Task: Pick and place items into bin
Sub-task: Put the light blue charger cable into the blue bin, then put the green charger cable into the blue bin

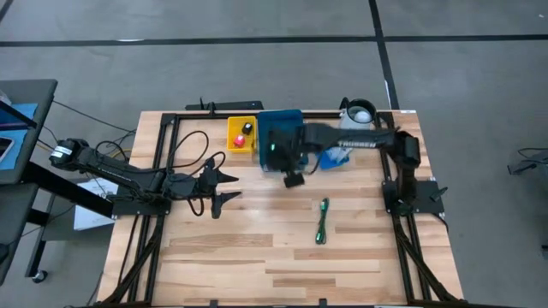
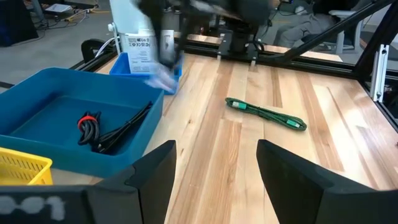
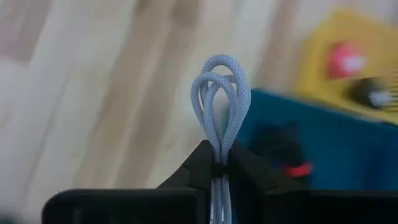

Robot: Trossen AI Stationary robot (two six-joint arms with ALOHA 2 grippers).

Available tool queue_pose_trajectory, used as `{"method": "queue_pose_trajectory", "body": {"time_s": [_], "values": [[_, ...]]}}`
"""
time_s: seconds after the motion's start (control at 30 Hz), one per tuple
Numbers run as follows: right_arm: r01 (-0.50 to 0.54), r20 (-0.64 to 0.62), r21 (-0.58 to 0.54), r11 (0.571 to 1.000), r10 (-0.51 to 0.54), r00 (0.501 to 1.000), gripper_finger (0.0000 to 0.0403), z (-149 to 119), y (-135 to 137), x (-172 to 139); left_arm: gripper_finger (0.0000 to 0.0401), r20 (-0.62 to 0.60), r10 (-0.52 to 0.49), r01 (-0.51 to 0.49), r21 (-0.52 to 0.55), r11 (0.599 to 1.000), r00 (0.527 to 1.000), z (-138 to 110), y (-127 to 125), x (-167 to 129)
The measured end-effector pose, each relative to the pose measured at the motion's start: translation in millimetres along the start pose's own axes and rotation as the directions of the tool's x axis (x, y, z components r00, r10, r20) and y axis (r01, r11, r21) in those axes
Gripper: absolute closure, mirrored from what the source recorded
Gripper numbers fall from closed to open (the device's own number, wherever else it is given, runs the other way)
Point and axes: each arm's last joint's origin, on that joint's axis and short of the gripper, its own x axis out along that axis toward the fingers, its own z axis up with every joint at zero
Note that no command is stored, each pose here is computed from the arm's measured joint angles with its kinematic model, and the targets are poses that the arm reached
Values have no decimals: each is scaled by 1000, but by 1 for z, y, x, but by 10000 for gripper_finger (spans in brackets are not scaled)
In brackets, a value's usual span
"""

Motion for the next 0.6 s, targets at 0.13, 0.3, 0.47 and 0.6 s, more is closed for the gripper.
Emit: {"method": "queue_pose_trajectory", "body": {"time_s": [0.13, 0.3, 0.47, 0.6], "values": [[93, 111, 125, 988, -108, 988, 353, -7, -35, -9, 189, 0, 0, 0, 0, 1000, 1000, 0, 0, 0], [126, 119, 279, 952, -165, 979, 302, -22, -65, -3, 189, 0, -1, 1, 0, 1000, 1000, 0, 0, 0], [114, 68, 321, 940, -143, 987, 242, -35, -71, 7, 189, -4, -3, 3, 1, 1000, 1000, 0, 0, 0], [88, 17, 353, 931, -100, 995, 199, -42, -66, 11, 189, -7, -3, 3, 3, 1000, 1000, -1, 0, 0]]}}
